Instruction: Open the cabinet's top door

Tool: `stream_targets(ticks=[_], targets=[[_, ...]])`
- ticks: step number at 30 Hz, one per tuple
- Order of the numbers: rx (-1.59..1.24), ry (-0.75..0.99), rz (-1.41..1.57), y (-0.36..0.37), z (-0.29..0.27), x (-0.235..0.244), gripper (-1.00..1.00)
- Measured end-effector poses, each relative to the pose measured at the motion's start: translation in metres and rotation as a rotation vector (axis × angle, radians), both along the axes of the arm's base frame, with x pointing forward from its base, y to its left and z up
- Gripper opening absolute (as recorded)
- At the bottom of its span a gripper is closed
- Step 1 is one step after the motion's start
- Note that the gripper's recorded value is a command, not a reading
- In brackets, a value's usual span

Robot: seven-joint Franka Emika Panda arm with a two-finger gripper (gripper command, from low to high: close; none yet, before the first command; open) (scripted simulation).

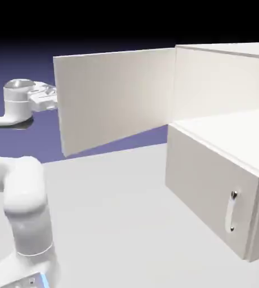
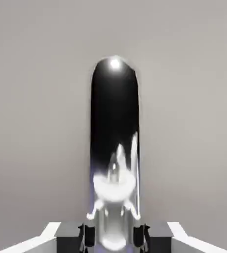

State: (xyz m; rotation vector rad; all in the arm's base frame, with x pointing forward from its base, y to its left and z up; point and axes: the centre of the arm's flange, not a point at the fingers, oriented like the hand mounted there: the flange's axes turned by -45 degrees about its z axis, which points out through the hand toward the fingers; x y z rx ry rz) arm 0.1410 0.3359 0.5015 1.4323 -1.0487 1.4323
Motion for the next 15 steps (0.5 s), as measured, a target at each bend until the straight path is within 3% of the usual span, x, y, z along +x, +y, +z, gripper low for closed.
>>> stream_targets(ticks=[15], targets=[[0.0,0.0,-0.237,0.118,0.0,0.013,-1.0]])
